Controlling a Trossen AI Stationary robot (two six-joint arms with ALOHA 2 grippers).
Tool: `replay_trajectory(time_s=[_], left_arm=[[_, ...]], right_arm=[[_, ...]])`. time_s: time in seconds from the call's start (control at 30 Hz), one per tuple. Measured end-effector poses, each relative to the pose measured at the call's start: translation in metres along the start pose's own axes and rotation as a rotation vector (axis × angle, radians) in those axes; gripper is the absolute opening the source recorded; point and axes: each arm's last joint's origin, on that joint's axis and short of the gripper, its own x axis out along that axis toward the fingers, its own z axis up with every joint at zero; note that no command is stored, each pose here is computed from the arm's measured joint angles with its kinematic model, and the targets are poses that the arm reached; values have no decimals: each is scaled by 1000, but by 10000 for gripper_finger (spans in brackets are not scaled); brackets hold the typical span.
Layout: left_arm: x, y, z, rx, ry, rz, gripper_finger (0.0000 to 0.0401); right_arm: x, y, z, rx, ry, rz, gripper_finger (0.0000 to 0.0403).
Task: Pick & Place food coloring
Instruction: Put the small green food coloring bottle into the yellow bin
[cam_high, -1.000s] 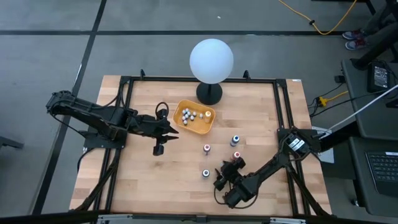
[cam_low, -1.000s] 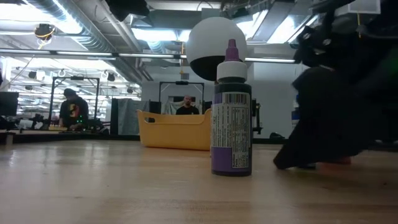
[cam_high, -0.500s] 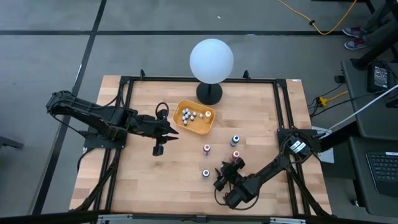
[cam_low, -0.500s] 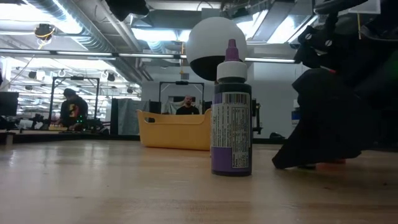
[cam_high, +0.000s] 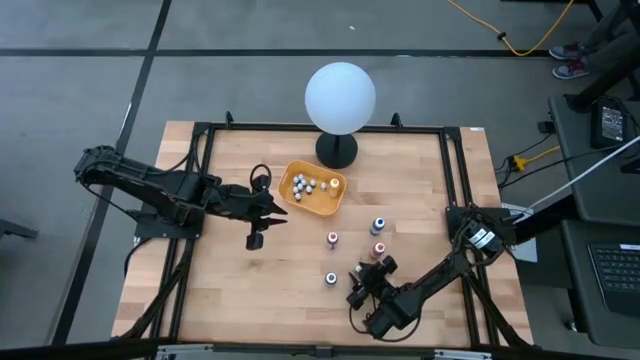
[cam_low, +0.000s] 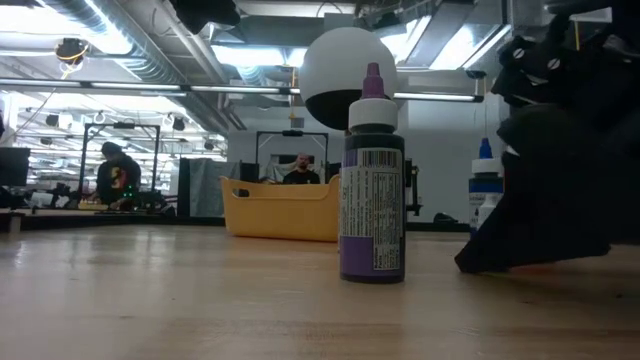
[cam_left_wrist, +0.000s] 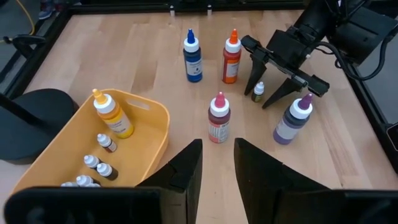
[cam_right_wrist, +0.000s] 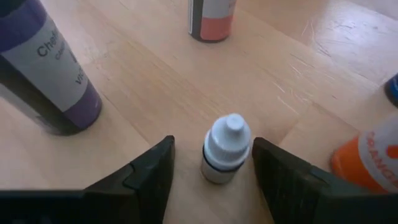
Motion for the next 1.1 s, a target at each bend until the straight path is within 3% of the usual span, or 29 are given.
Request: replay_trajectory(time_s=[0.37, 0.8, 1.1], left_arm=[[0, 0, 1, -10, -8, 2, 88], [0, 0, 1, -13, -8, 1, 88], [0, 0, 1, -13, -8, 0, 88]], right_arm=[[0, 0, 0, -1, -3, 2, 217], [-2, 1, -1, -6, -1, 10, 110], [-2, 1, 0, -1, -7, 10, 97]])
